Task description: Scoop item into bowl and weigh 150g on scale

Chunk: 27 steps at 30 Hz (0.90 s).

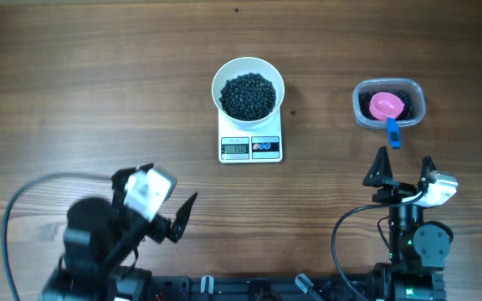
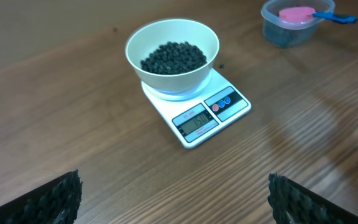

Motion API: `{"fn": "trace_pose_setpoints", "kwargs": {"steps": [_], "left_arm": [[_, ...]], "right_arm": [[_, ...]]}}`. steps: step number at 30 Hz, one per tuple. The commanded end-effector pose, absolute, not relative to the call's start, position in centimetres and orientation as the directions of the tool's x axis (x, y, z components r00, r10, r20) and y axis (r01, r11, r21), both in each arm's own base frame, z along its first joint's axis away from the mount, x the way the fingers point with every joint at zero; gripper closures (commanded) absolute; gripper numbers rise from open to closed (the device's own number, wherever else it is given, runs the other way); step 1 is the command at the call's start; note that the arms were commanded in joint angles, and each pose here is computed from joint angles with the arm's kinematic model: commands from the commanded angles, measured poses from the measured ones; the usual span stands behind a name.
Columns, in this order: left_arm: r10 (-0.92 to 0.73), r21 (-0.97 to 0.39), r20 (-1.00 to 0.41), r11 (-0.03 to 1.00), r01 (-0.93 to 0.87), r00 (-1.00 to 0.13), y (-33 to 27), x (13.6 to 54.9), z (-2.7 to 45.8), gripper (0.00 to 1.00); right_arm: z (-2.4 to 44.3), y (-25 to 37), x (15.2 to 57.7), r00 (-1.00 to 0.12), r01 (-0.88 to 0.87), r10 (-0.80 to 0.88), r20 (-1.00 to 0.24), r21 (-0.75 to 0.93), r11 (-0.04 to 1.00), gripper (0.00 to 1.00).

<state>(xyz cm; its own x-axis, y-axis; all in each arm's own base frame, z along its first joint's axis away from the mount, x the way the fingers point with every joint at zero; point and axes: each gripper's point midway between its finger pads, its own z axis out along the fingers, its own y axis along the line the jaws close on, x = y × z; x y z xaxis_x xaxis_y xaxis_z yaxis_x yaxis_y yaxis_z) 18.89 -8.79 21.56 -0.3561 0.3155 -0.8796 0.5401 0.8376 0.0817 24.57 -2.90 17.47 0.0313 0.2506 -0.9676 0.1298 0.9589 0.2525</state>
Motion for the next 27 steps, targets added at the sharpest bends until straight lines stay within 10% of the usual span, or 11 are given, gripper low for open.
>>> {"fn": "trace_pose_setpoints", "kwargs": {"steps": [1,27], "left_arm": [[0.275,0.105,-0.917,0.866,0.489,-0.289,-7.8,18.1,20.5,0.00],[0.233,0.228,-0.972,0.938,0.262,0.010,-5.3,23.8,17.0,0.00]], "right_arm": [[17.8,-2.6,24.5,0.039,0.113,0.234,-0.971,0.237,0.965,0.00],[17.8,-2.6,24.5,0.039,0.113,0.234,-0.971,0.237,0.965,0.00]]}}
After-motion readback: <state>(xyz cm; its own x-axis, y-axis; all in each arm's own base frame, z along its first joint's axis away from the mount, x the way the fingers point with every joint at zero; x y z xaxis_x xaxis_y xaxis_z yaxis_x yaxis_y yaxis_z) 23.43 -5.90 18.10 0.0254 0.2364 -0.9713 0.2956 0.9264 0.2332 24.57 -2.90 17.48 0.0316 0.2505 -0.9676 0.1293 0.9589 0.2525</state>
